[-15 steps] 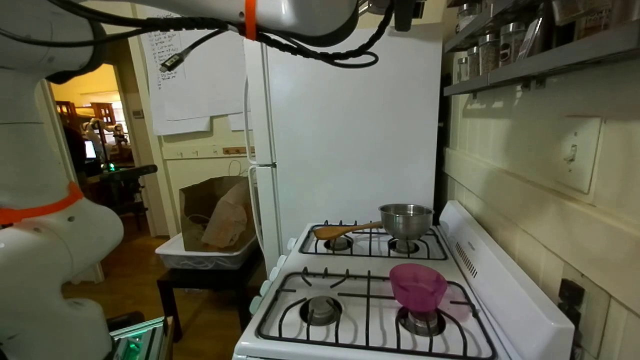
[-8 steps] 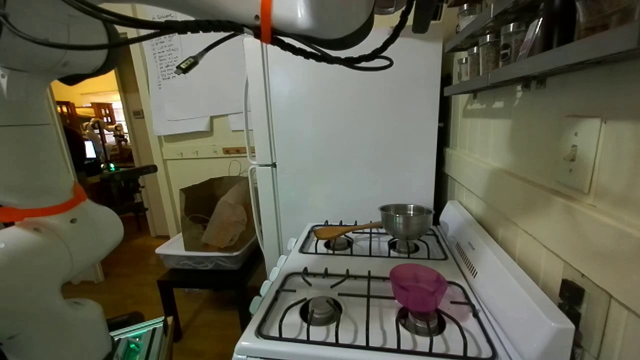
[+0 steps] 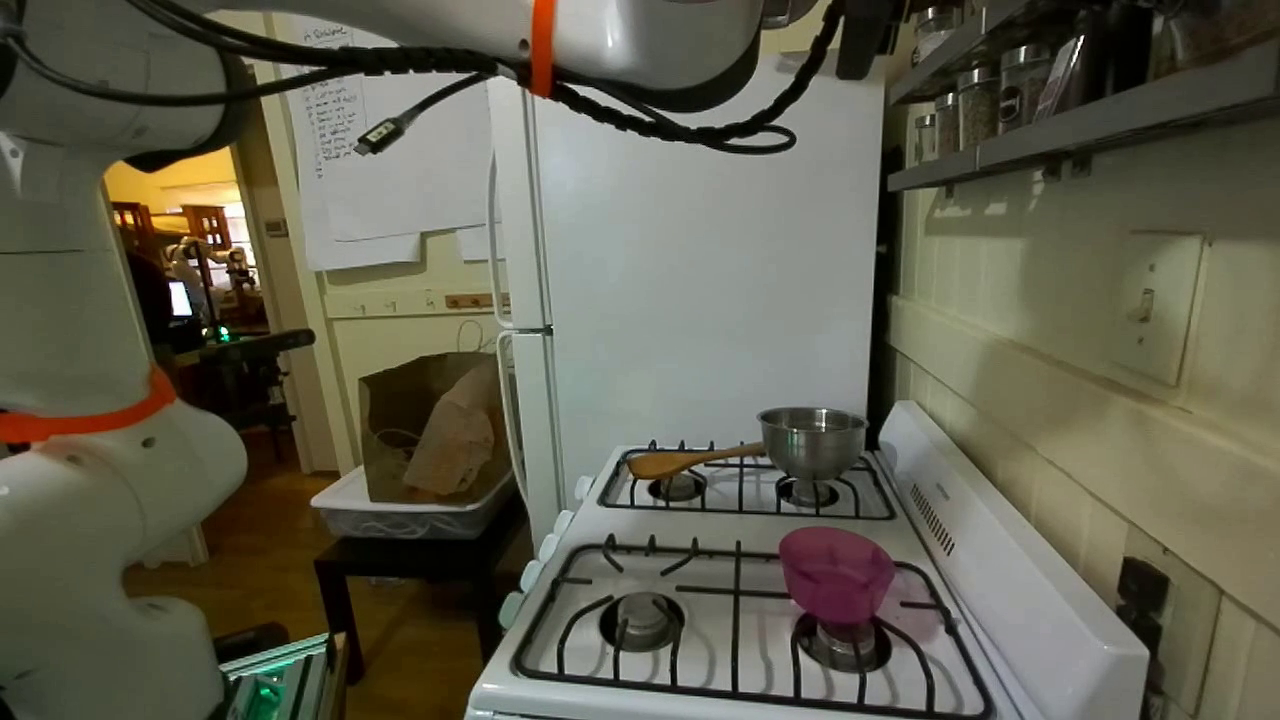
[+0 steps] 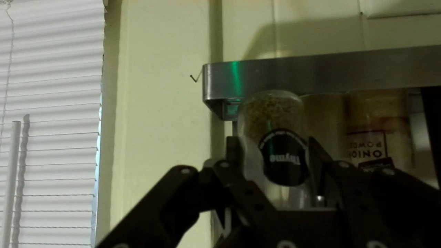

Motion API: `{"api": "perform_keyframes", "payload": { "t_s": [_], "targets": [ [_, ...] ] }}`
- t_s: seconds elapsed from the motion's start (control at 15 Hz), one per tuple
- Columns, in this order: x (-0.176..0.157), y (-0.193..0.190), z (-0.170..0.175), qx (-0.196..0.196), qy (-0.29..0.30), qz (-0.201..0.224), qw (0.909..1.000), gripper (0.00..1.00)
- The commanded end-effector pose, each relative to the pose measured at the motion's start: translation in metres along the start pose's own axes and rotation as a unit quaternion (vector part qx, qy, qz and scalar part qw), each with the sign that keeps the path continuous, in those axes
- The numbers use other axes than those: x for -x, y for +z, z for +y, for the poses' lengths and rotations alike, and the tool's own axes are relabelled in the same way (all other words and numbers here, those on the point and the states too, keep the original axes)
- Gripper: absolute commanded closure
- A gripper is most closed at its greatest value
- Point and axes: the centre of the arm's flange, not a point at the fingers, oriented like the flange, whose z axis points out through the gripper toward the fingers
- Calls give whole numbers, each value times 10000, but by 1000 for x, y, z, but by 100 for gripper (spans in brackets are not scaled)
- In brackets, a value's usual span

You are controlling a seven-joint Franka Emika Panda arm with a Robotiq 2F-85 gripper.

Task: Pick up the glass jar from the stovetop and put it on the bottom shelf.

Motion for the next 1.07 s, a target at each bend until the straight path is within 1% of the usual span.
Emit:
{"api": "perform_keyframes", "payload": {
  "t_s": [0.0, 0.27, 0.53, 0.87, 1.0],
  "targets": [
    [-2, 12, -3, 99, 36, 146, 9998, 77],
    [-7, 17, 2, 175, 111, 191, 9996, 77],
    [-11, 26, 5, 197, 149, 125, 9996, 77],
    [-18, 32, 2, 157, 209, -74, 9996, 77],
    [-21, 32, 2, 163, 226, -287, 9992, 77]
  ]
}}
